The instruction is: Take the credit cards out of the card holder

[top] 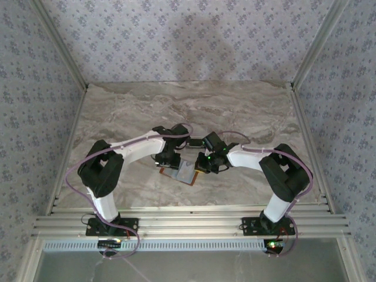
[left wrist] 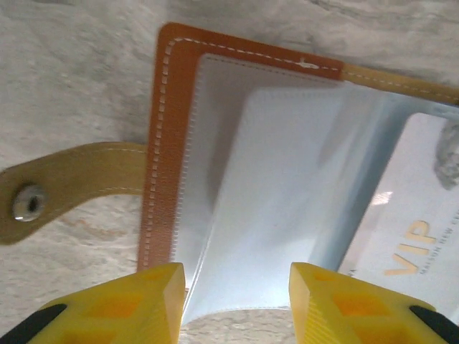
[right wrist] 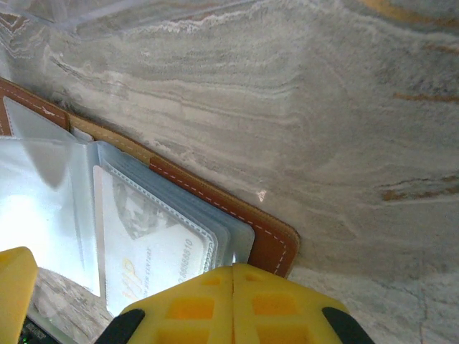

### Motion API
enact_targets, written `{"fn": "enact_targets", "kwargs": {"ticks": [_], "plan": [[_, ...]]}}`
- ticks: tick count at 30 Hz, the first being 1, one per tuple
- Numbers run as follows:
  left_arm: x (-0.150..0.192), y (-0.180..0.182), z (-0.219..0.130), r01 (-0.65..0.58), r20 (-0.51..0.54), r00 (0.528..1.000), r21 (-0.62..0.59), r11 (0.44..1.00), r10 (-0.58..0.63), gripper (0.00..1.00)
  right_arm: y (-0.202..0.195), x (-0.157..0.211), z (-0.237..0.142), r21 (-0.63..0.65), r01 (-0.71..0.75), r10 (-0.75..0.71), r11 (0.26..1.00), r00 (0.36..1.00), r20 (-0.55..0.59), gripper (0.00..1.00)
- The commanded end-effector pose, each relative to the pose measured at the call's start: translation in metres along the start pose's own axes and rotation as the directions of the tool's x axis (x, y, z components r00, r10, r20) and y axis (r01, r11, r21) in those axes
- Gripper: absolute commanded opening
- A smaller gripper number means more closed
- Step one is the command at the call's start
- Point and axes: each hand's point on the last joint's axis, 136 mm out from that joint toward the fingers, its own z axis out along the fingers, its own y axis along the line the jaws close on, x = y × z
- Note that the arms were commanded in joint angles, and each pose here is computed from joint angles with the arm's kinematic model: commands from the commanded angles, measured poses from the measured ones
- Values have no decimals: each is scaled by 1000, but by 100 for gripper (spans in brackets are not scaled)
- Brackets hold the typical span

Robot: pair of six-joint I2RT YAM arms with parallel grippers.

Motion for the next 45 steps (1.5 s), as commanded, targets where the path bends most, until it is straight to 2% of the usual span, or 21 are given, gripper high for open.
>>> {"fn": "enact_targets", "kwargs": {"ticks": [1, 7, 16, 23, 26, 31, 35, 39, 45], "plan": [[1, 14, 1, -21, -22, 1000, -69, 997, 19, 43, -16, 4, -4, 77, -8, 9, 997, 1000, -12, 8], [10, 18, 15, -9, -80, 997, -42, 999, 6, 36, -15, 1, -4, 84, 3, -2, 996, 1000, -9, 9], [34, 5, 27, -7, -158, 987, 56, 998, 16, 34, -14, -18, -7, 108, 29, -30, 994, 1000, 6, 11], [25, 6, 5, 16, -94, 996, 74, 997, -9, 33, -6, -26, -23, 108, 53, -56, 993, 998, 24, 12], [14, 0, -11, 27, -51, 998, 123, 992, -21, 32, -1, -22, -28, 99, 62, -64, 993, 998, 21, 16], [-2, -29, -32, 60, -16, 998, 323, 945, -58, 32, 10, -9, -25, 99, 87, -87, 991, 996, -8, 23], [-9, -50, -29, 81, -44, 997, 441, 894, -69, 32, 14, -2, -17, 102, 82, -81, 991, 997, -10, 30], [-14, -62, -20, 97, -67, 995, 495, 863, -73, 30, 15, 2, -8, 118, 77, -76, 990, 997, -14, 34], [-14, -61, -5, 135, -101, 990, 495, 859, -97, 22, 1, 4, -2, 191, 82, -80, 978, 997, -16, 33]]}}
